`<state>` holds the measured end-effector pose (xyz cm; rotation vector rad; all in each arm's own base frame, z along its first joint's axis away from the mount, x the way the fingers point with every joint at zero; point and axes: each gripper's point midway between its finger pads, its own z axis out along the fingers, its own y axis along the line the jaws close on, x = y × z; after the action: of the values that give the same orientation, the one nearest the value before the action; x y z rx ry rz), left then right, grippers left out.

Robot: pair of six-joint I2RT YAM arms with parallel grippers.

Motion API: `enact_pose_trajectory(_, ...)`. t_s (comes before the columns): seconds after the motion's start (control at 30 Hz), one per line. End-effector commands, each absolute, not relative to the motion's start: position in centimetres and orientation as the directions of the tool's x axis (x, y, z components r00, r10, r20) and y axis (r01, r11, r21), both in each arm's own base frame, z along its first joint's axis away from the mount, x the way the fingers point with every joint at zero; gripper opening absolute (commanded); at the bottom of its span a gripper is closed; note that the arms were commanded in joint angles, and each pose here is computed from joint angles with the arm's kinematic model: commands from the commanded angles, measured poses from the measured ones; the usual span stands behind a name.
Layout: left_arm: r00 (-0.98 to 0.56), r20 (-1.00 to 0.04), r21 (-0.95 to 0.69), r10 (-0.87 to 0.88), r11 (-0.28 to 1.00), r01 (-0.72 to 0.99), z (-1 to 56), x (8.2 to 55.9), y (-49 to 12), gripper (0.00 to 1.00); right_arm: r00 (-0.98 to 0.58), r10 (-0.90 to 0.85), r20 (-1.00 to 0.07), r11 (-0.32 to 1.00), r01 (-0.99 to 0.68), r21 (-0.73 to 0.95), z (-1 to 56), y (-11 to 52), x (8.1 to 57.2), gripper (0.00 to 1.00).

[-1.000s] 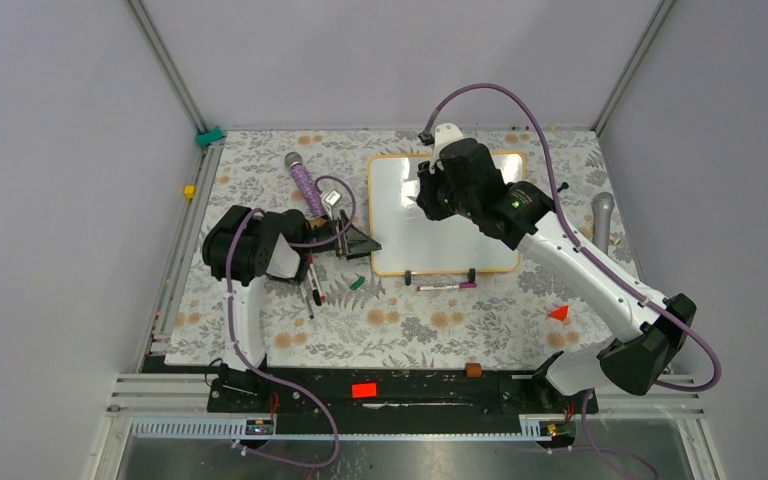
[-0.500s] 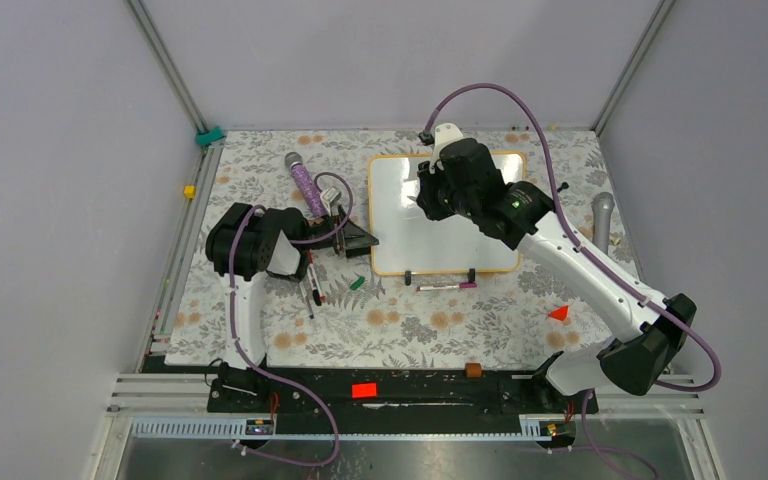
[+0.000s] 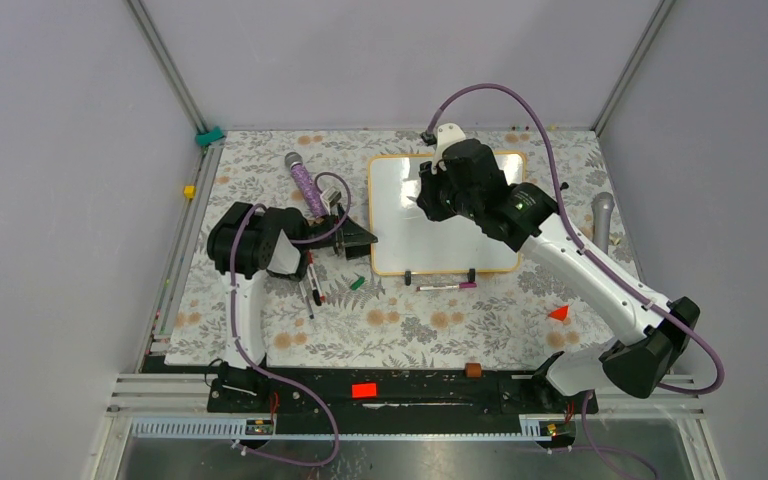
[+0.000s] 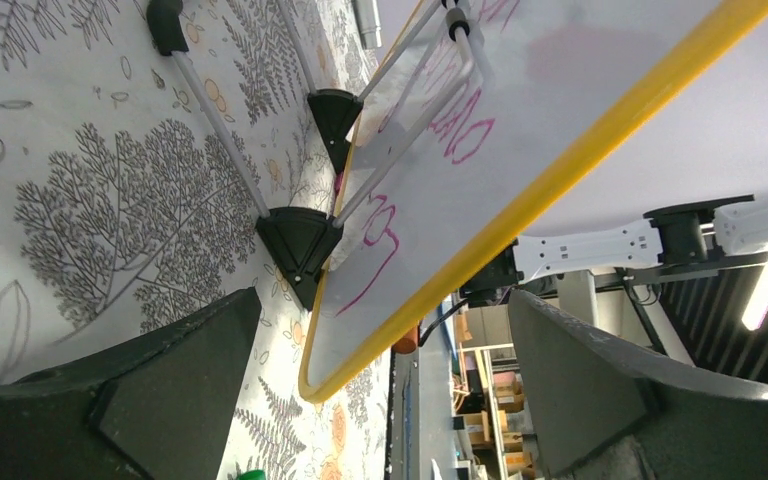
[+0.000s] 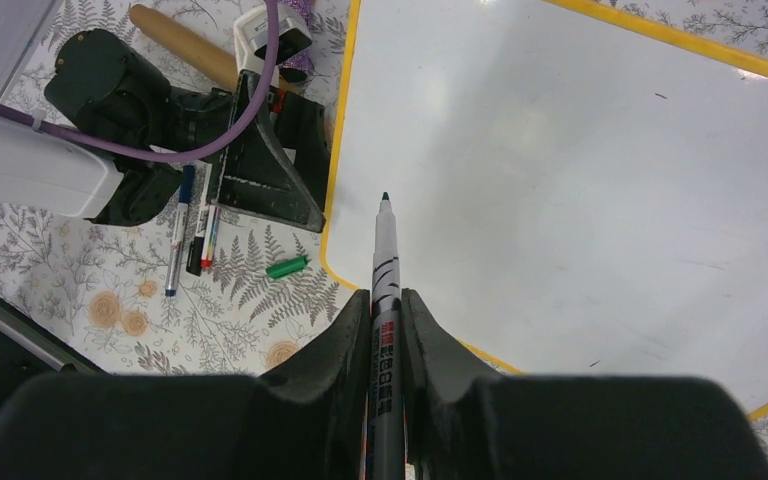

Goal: Write a sentence on the whiteboard

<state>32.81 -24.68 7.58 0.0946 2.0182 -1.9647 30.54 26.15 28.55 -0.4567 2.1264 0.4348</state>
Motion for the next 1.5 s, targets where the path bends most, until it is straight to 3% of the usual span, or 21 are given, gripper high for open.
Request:
enact_pose_trajectory(0.0, -0.971, -0.178, -0.984, -0.159, 0.042, 0.174, 5.3, 33.0, -24.5, 0.99, -0.507, -0.120, -0.854, 0.853, -0.492, 0.173, 30.3, 26.6, 30.1, 0.00)
enact_pose_trajectory(0.23, -0.979, -0.039, -0.998, -0.201, 0.045, 0.031, 2.9, 33.6, -23.8, 0.99, -0.509, -0.117, -0.853, 0.852, -0.493, 0.177, 30.3, 26.5, 29.9, 0.00)
enact_pose_trajectory(0.6, -0.980, -0.044, -0.998, -0.193, 0.046, 0.035, 2.8, 33.5, -23.8, 0.99, -0.508, -0.120, -0.853, 0.853, -0.493, 0.174, 30.2, 26.4, 29.8, 0.00)
enact_pose_trajectory(0.97, -0.921, -0.352, -0.936, -0.167, 0.052, 0.348, 8.7, 32.0, -23.5, 0.99, -0.504, -0.120, -0.855, 0.855, -0.490, 0.169, 30.3, 26.3, 29.8, 0.00)
enact_pose_trajectory(1.37, -0.836, -0.524, -0.850, -0.160, 0.046, 0.524, 12.6, 30.6, -23.4, 0.99, -0.502, -0.122, -0.856, 0.857, -0.489, 0.164, 30.1, 26.2, 29.8, 0.00)
enact_pose_trajectory(1.47, -0.845, -0.512, -0.858, -0.158, 0.047, 0.511, 12.3, 30.6, -23.4, 0.99, -0.501, -0.121, -0.857, 0.855, -0.492, 0.167, 30.1, 26.3, 29.9, 0.00)
